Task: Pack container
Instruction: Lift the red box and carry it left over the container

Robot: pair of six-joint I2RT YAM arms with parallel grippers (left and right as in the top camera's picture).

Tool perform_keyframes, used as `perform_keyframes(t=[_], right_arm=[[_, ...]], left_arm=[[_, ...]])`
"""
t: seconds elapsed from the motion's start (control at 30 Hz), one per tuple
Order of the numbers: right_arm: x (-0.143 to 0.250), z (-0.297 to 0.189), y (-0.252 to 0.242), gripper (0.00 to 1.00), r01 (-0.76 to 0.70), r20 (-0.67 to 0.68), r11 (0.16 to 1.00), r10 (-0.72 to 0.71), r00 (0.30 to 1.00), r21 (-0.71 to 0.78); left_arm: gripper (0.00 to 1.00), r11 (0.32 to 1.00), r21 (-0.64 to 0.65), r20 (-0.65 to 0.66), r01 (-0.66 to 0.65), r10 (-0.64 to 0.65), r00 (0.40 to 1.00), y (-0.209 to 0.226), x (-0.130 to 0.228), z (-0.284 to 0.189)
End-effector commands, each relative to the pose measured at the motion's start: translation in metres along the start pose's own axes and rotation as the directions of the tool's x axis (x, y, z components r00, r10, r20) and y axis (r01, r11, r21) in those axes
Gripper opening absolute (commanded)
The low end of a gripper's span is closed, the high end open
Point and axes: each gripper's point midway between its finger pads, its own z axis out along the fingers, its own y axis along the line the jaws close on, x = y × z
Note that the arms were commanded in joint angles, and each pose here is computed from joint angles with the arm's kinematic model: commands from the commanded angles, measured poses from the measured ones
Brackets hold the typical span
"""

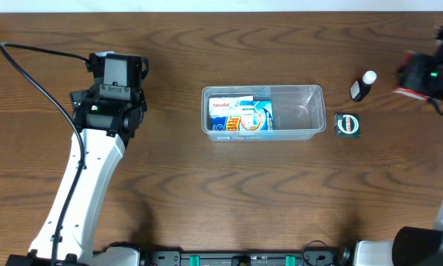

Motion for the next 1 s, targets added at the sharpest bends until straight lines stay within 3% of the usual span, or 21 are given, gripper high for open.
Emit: perform_keyframes(t=[0.0, 0.2, 0.43, 0.63, 0.97], right_arm=[[0.012, 0.007, 0.049, 0.53, 0.013, -0.041, 0.997, -0.016, 0.999, -0.079], [0.042, 0.027, 0.135, 0.54, 0.166, -0.079, 0.968, -0.183, 0.98, -0.187], [0.093, 0.079, 0.184, 0.56, 0.279, -0.19, 0.95, -0.303, 0.934, -0.142], [0.129, 0.123, 0.195, 0.56, 0.311, -0.312, 0.942, -0.335, 0.889, -0.124], [0.154, 0.159, 0.185, 0.56, 0.314, -0.415, 0.947, -0.315, 0.854, -0.071]], left_arm=[[0.98, 1.0, -0.023, 0.009, 0.009, -0.008, 1.0, 0.005, -0.003, 0.0], [0.98, 1.0, -0.023, 0.009, 0.008, -0.008, 1.0, 0.005, -0.003, 0.0], [0.98, 1.0, -0.023, 0.009, 0.008, -0.008, 1.0, 0.005, -0.003, 0.0], [0.98, 1.0, -0.023, 0.009, 0.008, -0.008, 1.0, 0.005, -0.003, 0.0], [0.98, 1.0, -0.023, 0.009, 0.008, -0.008, 1.0, 0.005, -0.003, 0.0]])
